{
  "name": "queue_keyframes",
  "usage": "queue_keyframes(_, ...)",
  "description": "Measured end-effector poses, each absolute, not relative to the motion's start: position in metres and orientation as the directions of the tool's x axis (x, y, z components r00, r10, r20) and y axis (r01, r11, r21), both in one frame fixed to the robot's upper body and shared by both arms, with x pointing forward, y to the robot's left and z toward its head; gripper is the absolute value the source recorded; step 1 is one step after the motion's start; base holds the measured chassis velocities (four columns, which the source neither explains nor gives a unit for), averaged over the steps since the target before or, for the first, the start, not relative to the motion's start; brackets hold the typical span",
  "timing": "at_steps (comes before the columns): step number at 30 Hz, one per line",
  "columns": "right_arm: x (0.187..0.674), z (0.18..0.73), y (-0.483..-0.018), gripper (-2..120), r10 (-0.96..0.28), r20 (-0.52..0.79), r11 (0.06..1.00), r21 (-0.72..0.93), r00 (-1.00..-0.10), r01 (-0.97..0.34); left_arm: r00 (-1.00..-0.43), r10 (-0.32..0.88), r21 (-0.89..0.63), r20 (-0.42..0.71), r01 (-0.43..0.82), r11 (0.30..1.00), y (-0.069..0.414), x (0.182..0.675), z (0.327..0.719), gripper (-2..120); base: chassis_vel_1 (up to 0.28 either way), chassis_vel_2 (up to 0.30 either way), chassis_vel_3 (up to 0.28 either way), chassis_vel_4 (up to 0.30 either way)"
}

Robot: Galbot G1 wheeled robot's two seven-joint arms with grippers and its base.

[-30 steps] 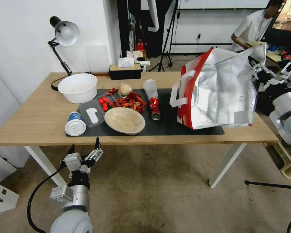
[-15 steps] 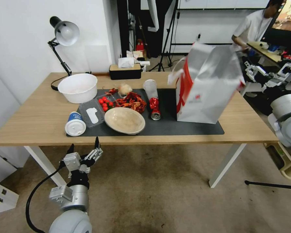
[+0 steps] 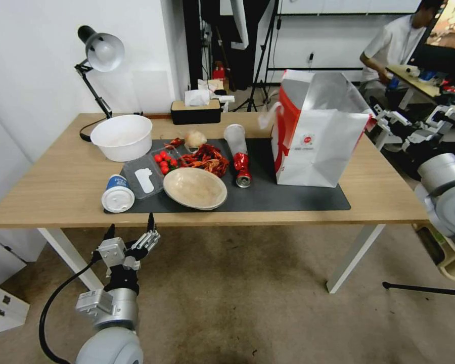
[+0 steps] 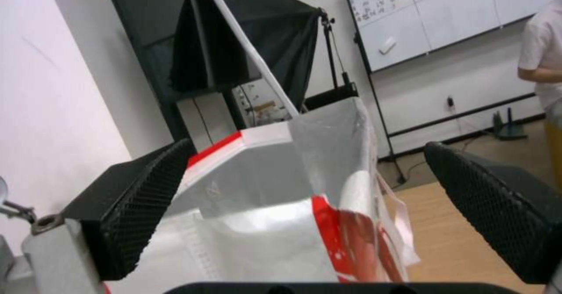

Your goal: Pick up the food delivery bag from the floor and place it on the table.

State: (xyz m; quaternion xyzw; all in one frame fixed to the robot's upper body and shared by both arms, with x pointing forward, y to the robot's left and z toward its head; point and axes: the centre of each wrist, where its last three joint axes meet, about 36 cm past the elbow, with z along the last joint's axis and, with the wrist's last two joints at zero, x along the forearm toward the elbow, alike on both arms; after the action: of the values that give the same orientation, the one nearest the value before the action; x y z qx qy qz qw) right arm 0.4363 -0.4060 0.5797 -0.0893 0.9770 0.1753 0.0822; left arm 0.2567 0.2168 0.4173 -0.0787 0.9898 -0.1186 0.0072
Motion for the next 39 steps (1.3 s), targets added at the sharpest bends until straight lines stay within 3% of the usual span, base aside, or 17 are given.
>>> queue_keyframes(14,0.383,0.524,-0.377,100,-0.178,-0.175,0.977,0.089,-0.968,-0.195,-0.991,-0.129,-0.201,-0.016,-0.123,0.972,0.227,0.251,0.421,100,0.0,0.0,0.0,0.0)
queue_keyframes(18,0.342,0.485,-0.363,100,-0.189,-0.151,0.98,0.036,-0.97,-0.197,-0.995,-0.098,-0.18,-0.002,-0.096,0.979,0.23,0.246,0.417,100,0.0,0.0,0.0,0.0)
queue_keyframes(31,0.254,0.401,-0.321,100,-0.129,-0.069,0.986,0.1,-0.989,-0.136,-0.997,-0.064,-0.099,0.038,-0.067,0.993,0.237,0.251,0.38,100,0.0,0.0,0.0,0.0)
queue_keyframes(39,0.252,0.372,-0.312,100,-0.126,-0.066,0.986,0.105,-0.99,-0.133,-0.997,-0.072,-0.04,0.025,-0.073,0.997,0.248,0.25,0.356,100,0.0,0.0,0.0,0.0)
